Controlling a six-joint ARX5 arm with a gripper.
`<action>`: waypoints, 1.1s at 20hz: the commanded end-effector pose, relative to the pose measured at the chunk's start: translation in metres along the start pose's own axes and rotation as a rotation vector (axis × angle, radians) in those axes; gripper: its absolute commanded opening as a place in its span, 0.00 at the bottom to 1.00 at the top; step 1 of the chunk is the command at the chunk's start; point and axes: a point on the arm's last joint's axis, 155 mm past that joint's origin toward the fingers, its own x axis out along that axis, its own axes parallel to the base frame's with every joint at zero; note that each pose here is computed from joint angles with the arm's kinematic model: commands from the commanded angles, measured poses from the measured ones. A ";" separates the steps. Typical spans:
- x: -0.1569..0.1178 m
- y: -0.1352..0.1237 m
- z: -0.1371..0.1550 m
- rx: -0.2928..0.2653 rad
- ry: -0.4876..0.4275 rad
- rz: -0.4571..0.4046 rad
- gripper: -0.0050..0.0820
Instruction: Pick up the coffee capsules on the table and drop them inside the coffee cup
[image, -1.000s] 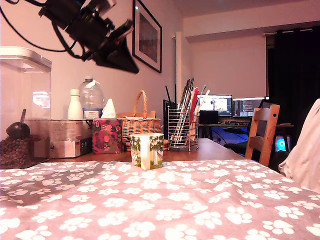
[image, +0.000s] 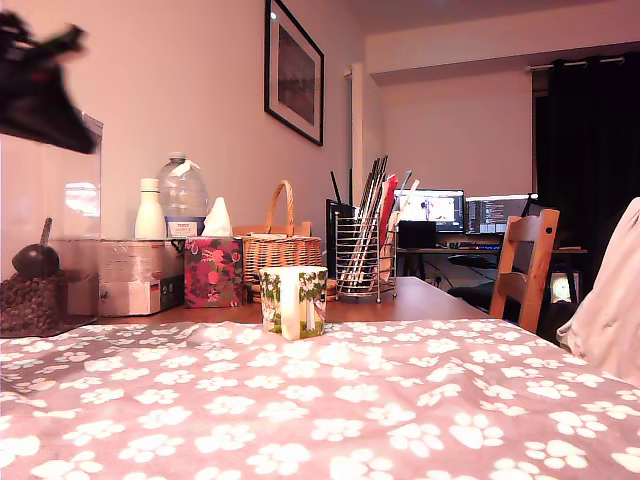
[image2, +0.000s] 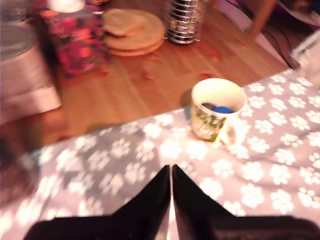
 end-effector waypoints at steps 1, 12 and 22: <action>-0.007 0.007 -0.015 -0.024 0.002 0.023 0.04; -0.066 0.013 -0.066 -0.118 -0.162 0.122 0.04; -0.090 0.011 -0.100 -0.144 -0.245 0.178 0.04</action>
